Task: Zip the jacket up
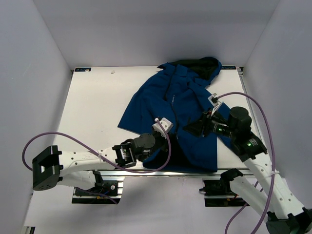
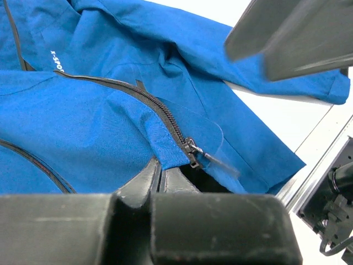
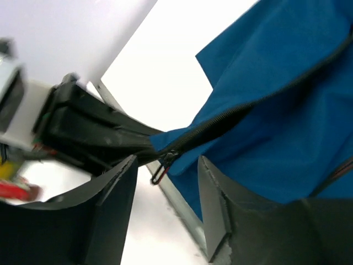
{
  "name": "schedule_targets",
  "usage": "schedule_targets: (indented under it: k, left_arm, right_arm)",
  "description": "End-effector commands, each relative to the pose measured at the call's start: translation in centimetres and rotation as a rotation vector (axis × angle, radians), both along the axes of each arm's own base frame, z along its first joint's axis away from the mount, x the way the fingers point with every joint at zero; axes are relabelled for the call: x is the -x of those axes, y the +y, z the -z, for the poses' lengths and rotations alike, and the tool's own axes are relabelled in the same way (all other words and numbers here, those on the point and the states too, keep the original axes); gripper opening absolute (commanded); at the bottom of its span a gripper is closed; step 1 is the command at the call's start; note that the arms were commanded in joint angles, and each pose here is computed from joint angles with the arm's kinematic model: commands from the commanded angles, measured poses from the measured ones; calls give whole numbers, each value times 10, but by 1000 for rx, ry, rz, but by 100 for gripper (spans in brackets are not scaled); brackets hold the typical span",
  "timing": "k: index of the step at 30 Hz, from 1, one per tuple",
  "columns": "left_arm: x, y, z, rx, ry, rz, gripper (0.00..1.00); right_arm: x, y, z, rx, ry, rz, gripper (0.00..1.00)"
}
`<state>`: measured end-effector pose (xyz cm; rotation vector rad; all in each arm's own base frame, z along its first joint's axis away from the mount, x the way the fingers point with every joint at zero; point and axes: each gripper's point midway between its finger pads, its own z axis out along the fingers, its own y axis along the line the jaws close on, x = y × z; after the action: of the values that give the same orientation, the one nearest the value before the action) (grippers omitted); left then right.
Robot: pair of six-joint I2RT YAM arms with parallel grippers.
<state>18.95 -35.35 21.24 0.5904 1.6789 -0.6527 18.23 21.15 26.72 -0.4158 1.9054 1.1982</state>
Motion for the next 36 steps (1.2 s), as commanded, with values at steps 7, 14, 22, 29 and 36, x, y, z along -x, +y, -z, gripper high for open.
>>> schedule_targets:
  k: [7,14,22,29,36]
  left_arm:
    - [8,-6,-22,54,20,29,0]
    - [6,-12,-21,49,42,27,0]
    - [4,-12,-22,46,84,-13,0]
    - [1,-10,-18,17,196,-95,0]
    - [4,-6,-8,-5,266,-126,0]
  right_arm:
    - [15,-7,-30,125,-354,-137,63]
    - [29,6,-22,134,-312,-222,63]
    - [41,12,-1,258,-299,-156,62]
    - [48,33,4,399,-406,-98,64]
    - [54,45,1,642,-601,74,65]
